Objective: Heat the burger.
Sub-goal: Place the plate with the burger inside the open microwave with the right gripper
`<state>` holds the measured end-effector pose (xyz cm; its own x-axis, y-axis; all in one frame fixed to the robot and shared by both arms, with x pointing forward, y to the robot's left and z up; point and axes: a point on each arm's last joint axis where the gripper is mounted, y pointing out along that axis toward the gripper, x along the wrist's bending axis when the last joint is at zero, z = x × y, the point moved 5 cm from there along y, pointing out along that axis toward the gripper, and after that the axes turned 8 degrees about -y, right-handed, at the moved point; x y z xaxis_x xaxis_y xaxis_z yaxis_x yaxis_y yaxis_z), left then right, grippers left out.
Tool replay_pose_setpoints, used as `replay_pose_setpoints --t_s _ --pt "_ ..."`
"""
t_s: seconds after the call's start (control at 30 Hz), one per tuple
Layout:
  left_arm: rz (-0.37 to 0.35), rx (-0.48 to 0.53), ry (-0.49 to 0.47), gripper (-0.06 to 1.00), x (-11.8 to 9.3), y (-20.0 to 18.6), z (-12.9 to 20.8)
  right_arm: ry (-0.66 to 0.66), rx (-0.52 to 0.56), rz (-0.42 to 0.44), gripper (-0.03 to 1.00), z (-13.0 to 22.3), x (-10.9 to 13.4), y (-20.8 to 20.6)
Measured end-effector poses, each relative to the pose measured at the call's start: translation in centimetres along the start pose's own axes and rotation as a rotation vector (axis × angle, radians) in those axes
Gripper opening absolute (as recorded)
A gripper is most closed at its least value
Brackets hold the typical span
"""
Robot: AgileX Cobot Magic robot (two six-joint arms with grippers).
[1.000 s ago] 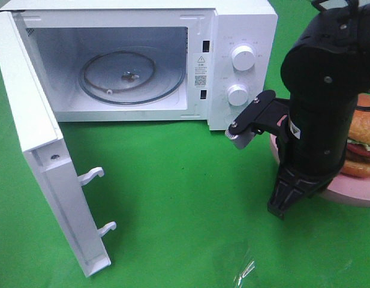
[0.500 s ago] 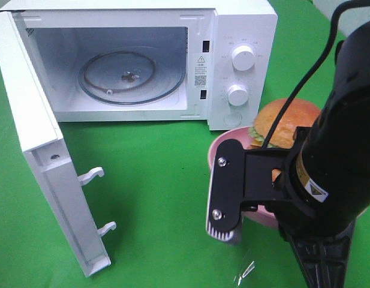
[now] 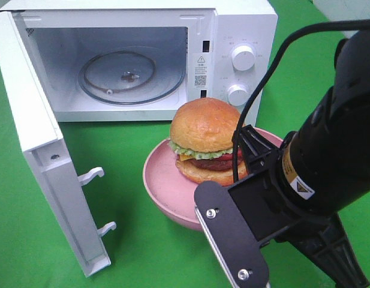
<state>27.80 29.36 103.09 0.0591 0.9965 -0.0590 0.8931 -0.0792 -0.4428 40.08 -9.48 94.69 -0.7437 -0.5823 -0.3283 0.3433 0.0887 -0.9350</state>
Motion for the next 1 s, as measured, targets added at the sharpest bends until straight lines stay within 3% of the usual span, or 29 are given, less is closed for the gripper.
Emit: replay_pose_setpoints --t_s 0.37,0.57,0.9,1.0 --pt "0.0 0.0 0.0 0.0 0.0 0.0 0.0 -0.06 -0.029 0.091 0.02 1.2 -1.8 0.4" --pt "0.0 0.0 0.0 0.0 0.0 0.0 0.0 -0.115 -0.123 0.162 0.02 0.9 -3.3 1.1" --pt "0.0 0.0 0.0 0.0 0.0 0.0 0.0 -0.162 -0.158 0.167 0.02 0.2 -4.4 3.9" --pt "0.0 0.0 0.0 0.0 0.0 0.0 0.0 -0.167 -0.16 0.168 0.02 -0.4 -5.9 4.8"
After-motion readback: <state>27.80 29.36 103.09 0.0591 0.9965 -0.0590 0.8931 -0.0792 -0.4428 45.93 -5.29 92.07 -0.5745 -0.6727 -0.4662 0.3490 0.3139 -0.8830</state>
